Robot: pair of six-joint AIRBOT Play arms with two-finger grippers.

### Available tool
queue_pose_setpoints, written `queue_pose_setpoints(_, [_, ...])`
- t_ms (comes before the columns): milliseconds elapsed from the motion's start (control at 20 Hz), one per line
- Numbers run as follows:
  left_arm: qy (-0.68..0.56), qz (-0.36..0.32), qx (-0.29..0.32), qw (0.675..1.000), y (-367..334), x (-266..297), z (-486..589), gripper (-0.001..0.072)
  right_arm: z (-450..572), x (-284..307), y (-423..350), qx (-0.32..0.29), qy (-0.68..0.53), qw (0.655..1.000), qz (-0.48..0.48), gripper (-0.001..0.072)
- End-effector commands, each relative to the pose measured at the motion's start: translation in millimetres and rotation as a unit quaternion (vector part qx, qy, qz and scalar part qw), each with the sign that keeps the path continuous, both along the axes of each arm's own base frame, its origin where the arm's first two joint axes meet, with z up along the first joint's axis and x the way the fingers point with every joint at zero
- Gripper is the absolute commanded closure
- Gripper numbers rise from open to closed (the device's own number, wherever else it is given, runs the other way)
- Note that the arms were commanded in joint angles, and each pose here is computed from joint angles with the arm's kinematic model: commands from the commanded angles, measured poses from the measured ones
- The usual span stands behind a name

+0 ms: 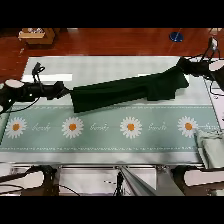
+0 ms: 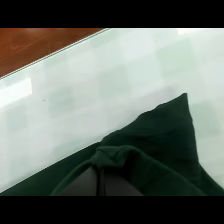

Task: Fold the shirts.

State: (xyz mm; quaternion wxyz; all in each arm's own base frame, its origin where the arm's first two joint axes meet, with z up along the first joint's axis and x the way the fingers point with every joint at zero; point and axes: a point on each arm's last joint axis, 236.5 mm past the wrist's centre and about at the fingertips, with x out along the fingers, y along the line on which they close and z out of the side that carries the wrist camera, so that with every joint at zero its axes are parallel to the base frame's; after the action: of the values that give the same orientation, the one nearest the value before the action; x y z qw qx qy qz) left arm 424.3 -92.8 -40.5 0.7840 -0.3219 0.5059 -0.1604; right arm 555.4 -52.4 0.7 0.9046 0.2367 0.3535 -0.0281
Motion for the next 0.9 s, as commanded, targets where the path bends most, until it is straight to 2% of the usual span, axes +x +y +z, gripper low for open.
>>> queue_pose_setpoints(0, [0.018, -0.006, -0.003, 1.0, -4.9, 18.3, -22.5, 0.0688, -22.9, 6.5, -4.1, -0.001, 0.008, 1.0, -0.011, 0.0689])
queue_pose_setpoints(150, [0.025, -0.001, -0.002, 1.0, -2.1, 27.4, -36.1, 0.0687, -35.3, 3.3, -1.4, 0.003, 0.024, 1.0, -0.005, 0.0687])
queue_pose_setpoints(200, [0.026, 0.0, 0.0, 1.0, -1.3, 28.7, -38.3, 0.0658, -35.0, 2.6, -0.5, 0.003, 0.025, 1.0, -0.003, 0.0607])
queue_pose_setpoints(250, [0.025, 0.0, 0.0, 1.0, -0.7, 29.6, -37.9, 0.0518, -32.7, 1.3, 0.4, -0.002, 0.027, 1.0, 0.006, 0.0408])
queue_pose_setpoints(300, [0.021, 0.001, -0.001, 1.0, 1.7, 31.6, -34.2, 0.0344, -26.7, -0.1, -3.7, -0.022, 0.028, 0.999, 0.021, 0.0332])
queue_pose_setpoints(350, [0.017, -0.001, -0.005, 1.0, 4.2, 33.8, -27.2, 0.0254, -15.8, -1.2, -10.2, -0.056, 0.03, 0.997, 0.042, 0.033])
queue_pose_setpoints(400, [0.013, -0.004, -0.01, 1.0, 7.5, 35.7, -19.0, 0.0254, -2.9, -2.1, -21.1, -0.094, 0.035, 0.993, 0.057, 0.0282])
queue_pose_setpoints(450, [0.007, -0.013, -0.016, 1.0, 11.4, 37.2, -8.1, 0.0254, 10.0, -3.2, -35.9, -0.125, 0.04, 0.989, 0.062, 0.0168])
queue_pose_setpoints(550, [-0.004, -0.032, -0.027, 0.999, 17.5, 38.2, 12.8, 0.0254, 30.0, -10.5, -71.4, -0.164, 0.068, 0.983, 0.051, 0.0108])
queue_pose_setpoints(600, [-0.007, -0.04, -0.032, 0.999, 18.5, 37.0, 22.0, 0.0254, 34.7, -15.0, -86.5, -0.166, 0.079, 0.982, 0.043, 0.0103])
queue_pose_setpoints(700, [-0.009, -0.057, -0.04, 0.998, 14.7, 32.7, 33.3, 0.0255, 28.9, -25.9, -100.3, -0.118, 0.102, 0.987, 0.03, 0.0101])
queue_pose_setpoints(850, [-0.004, -0.074, -0.045, 0.996, 7.1, 26.2, 36.3, 0.0255, -7.5, -46.3, -88.5, 0.036, 0.148, 0.987, 0.041, 0.0101])
